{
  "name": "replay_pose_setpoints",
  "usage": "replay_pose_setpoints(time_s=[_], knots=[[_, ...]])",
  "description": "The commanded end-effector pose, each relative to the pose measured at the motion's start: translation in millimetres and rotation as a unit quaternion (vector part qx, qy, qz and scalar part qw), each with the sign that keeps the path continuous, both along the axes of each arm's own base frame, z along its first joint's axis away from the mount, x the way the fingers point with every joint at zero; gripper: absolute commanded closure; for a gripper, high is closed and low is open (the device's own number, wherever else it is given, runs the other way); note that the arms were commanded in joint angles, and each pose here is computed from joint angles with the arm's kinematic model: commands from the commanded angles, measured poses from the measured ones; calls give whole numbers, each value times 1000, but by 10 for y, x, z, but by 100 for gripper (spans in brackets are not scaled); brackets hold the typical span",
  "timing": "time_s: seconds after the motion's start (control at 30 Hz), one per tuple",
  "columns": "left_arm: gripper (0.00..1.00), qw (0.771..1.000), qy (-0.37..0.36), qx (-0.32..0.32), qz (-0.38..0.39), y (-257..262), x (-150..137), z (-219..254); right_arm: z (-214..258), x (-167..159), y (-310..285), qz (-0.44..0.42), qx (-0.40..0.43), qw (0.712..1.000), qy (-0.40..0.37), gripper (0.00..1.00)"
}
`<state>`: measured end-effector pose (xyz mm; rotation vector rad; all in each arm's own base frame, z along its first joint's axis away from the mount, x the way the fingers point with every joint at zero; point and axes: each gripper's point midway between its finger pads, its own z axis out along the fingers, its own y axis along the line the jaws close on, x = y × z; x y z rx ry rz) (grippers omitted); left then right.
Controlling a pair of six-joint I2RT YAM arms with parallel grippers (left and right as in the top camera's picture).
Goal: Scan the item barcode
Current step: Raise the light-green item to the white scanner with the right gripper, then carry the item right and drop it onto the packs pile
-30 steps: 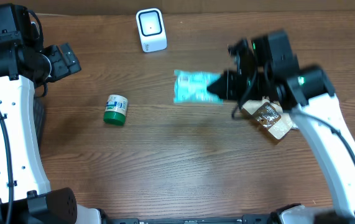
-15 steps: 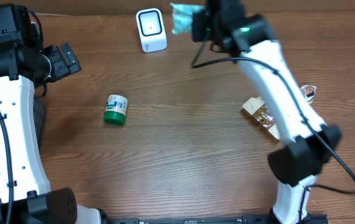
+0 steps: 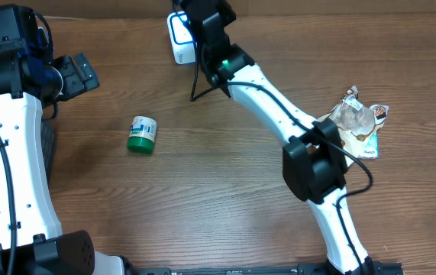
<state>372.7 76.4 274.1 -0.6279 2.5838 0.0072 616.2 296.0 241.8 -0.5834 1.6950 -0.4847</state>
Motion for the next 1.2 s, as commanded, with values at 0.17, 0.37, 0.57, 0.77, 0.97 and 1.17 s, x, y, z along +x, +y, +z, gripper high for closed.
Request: replay_pose_setpoints(time_s=[0.17,0.37,0.57,0.77,0.97,1.17], knots=[[0,1000,7,4,-4,6,3,-38,-208,139,-60,-18,-99,995,-16,96],[1,1000,7,4,-4,6,3,-38,-192,108,37,-7,-95,995,-20,96],[0,1000,7,4,-4,6,3,-38,-271,77,73,0,-105,994,-5,96],[1,1000,7,4,-4,6,3,-38,-270,77,78,1,-104,995,-5,96],[1,1000,7,4,-4,6,3,-38,-241,69,85,1,-99,995,-7,96],[1,1000,7,4,-4,6,3,-38,215,-59,66,-1,26,1000,-14,96]])
